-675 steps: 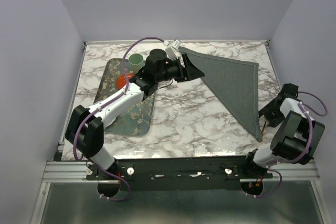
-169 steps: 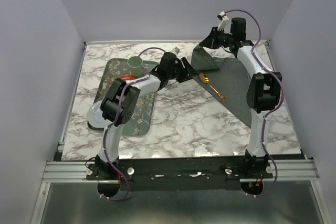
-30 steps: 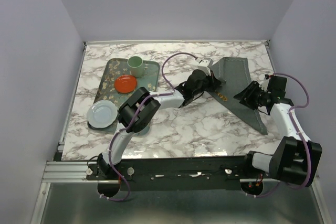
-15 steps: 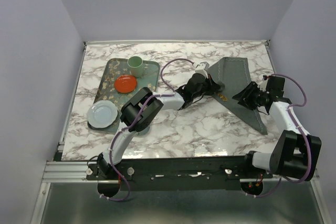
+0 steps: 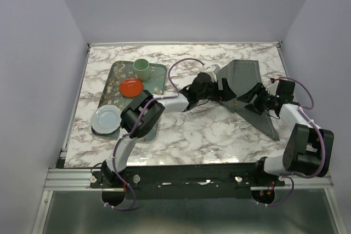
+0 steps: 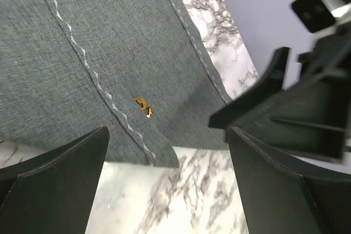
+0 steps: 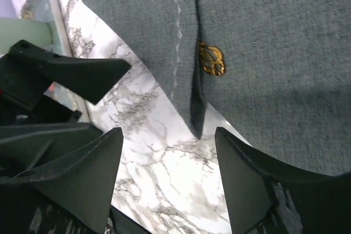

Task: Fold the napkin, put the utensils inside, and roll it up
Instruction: Fold the napkin

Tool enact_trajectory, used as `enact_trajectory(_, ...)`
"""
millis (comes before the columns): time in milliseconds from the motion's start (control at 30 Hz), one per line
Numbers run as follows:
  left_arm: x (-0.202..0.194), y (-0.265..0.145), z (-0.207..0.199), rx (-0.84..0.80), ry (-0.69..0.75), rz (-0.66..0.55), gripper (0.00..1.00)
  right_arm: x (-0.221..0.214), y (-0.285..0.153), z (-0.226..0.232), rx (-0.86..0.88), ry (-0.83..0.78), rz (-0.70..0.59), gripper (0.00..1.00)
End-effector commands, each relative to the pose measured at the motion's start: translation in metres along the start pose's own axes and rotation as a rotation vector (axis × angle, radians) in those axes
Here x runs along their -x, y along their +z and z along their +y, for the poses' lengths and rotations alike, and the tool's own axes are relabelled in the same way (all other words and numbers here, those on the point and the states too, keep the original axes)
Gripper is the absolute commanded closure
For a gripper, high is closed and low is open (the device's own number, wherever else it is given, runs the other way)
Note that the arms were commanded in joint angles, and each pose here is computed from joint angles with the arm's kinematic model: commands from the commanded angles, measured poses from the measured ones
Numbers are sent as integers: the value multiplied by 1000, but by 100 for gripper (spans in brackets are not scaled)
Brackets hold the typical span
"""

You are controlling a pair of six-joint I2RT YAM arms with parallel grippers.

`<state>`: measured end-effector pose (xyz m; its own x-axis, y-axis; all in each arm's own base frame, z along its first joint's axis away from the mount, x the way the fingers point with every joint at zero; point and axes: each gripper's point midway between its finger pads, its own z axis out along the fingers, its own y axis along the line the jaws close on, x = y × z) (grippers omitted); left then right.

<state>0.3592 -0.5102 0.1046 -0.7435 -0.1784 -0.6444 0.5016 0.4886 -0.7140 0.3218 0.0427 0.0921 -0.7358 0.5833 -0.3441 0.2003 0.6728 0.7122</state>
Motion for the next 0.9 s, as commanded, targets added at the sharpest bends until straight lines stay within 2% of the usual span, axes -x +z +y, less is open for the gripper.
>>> enact_trajectory(0, 39, -41, -29, -67, -22, 31, 1, 3, 6, 14, 96, 31, -3, 24)
enact_trajectory(100, 54, -60, -10, -25, -111, 34, 5, -7, 11, 14, 94, 122, 11, 23)
enact_trajectory(133, 58, -64, -5, -14, -127, 28, 8, -12, 13, 13, 91, 157, 19, 2)
enact_trajectory(167, 65, -68, 5, 4, -156, 15, 12, -15, 14, 14, 86, 177, 17, 0)
enact_trajectory(233, 67, -69, 18, 43, -181, 13, 14, -30, 17, 5, 51, 252, 16, 0)
enact_trajectory(333, 66, -64, 38, 112, -227, 19, 17, -34, 17, -5, 9, 280, -63, 0)
enact_trajectory(467, 62, -59, 53, 179, -294, 11, 27, -50, 19, -15, -35, 389, -124, 4)
enact_trajectory(600, 63, -54, 59, 201, -324, -1, 27, -51, 19, -29, -72, 510, -219, 12)
enact_trajectory(633, 62, -53, 59, 200, -331, -1, 28, -50, 21, -31, -84, 540, -226, 16)
enact_trajectory(867, 62, -53, 62, 219, -358, -16, 28, -46, 33, -34, -139, 640, -262, 27)
